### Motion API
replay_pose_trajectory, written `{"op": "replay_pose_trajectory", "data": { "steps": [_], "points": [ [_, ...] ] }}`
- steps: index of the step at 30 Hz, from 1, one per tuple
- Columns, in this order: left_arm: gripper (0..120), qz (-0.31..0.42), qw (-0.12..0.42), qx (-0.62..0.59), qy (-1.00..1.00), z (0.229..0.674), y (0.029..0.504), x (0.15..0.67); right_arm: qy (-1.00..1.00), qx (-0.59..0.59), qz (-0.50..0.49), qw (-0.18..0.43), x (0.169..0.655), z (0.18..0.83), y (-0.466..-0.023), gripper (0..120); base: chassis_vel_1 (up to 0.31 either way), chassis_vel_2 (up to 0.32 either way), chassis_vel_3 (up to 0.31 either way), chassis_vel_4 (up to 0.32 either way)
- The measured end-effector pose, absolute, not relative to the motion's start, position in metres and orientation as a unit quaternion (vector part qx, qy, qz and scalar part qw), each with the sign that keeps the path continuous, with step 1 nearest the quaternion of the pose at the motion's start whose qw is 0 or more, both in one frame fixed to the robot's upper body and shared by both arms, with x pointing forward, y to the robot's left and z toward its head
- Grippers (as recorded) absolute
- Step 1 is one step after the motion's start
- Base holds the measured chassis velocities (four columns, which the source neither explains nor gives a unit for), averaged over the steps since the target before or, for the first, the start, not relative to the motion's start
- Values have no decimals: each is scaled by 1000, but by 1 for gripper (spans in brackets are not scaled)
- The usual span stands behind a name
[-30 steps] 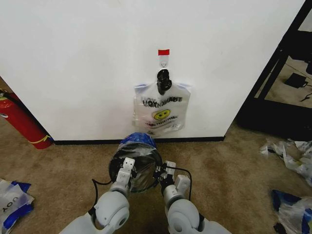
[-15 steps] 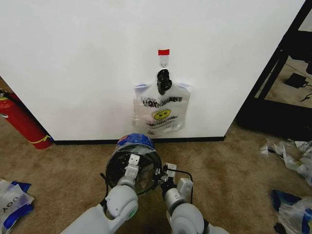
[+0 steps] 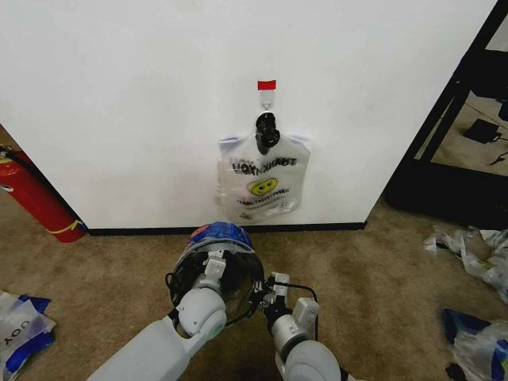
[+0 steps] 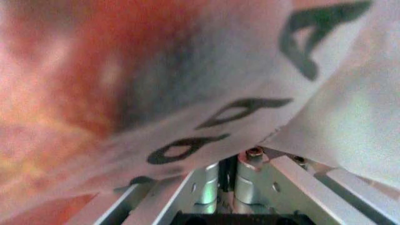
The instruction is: Pick up the garbage bag from the wall and place it over the trash bin.
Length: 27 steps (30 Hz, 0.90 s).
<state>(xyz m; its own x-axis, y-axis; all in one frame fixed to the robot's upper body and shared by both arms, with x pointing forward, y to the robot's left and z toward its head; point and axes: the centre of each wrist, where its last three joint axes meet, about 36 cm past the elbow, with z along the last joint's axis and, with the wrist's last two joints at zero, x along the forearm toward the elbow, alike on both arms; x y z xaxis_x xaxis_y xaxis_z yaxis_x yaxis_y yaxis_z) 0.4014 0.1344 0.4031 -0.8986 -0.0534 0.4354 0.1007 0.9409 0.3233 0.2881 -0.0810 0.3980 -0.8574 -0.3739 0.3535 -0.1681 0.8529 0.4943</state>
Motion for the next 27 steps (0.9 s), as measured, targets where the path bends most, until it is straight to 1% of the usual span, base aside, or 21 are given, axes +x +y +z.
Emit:
{"op": "replay_pose_trajectory", "data": {
  "steps": [4,10,14,20,27],
  "points": [
    [0,-167,225,-16,-960,405,133,401,-935,149,-228,229,287,396,-81,0,0,0,0,0],
    [0,-179,238,-22,-954,392,133,397,-929,167,-240,228,285,396,-81,0,0,0,0,0],
    [0,-194,246,-25,-949,384,140,388,-932,166,-251,204,290,395,-83,0,0,0,0,0],
    [0,-207,245,-20,-947,383,151,383,-943,151,-246,167,298,388,-84,0,0,0,0,0],
    [0,-234,231,-13,-944,377,169,380,-950,156,-229,148,298,385,-86,0,0,0,0,0]
  ]
}}
